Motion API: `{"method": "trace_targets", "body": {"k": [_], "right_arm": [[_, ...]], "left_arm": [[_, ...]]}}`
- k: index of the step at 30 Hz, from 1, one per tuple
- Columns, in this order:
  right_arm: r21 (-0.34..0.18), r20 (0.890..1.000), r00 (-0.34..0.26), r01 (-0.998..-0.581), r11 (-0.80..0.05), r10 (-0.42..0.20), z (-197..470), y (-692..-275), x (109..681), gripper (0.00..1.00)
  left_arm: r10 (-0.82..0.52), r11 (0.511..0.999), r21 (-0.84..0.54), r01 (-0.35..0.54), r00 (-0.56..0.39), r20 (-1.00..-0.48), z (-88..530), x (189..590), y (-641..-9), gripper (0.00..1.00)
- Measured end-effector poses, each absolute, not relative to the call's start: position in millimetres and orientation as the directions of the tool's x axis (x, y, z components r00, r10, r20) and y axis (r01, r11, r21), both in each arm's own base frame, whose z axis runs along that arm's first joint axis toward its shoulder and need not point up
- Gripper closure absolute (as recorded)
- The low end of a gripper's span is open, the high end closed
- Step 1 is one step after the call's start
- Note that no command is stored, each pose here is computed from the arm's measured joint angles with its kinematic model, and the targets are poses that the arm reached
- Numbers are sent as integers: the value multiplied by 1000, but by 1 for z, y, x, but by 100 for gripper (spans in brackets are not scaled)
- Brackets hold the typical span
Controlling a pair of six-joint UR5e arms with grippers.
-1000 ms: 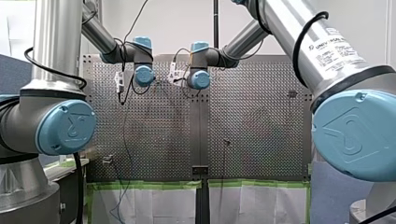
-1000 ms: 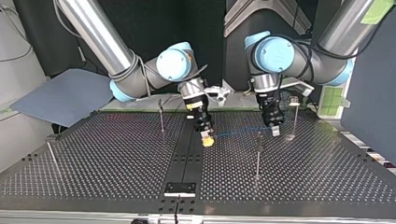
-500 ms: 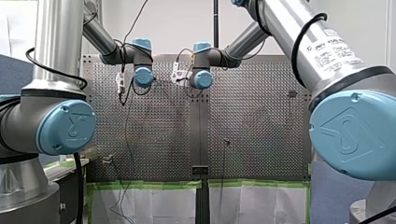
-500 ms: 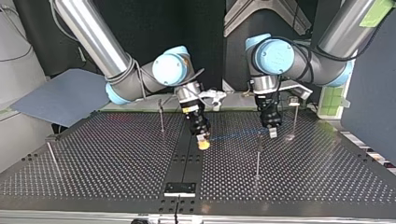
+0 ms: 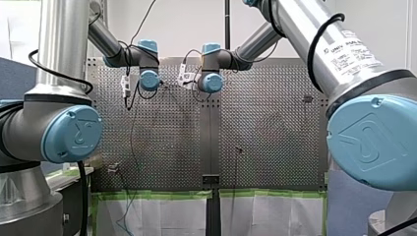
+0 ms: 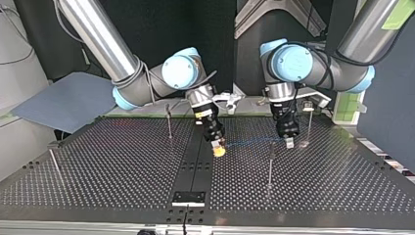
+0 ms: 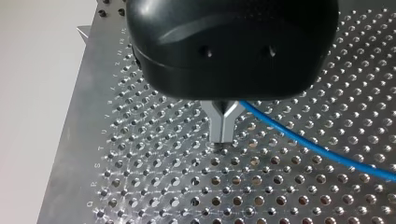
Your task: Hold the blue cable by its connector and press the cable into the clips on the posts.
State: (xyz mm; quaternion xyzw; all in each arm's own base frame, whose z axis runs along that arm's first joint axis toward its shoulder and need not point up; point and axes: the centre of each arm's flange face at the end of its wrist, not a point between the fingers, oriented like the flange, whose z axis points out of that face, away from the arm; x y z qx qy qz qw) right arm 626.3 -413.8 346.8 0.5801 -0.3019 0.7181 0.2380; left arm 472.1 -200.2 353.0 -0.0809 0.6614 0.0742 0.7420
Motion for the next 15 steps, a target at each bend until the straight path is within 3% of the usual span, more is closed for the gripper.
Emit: {"method": "trace_targets", "body": {"k": [15], "right_arm": [[-160,976,-217,-694,-702,-8,346,-425,621,100]], "left_arm": [[-66,983,-85,-164,119,-991,342,511,-195,99]]}}
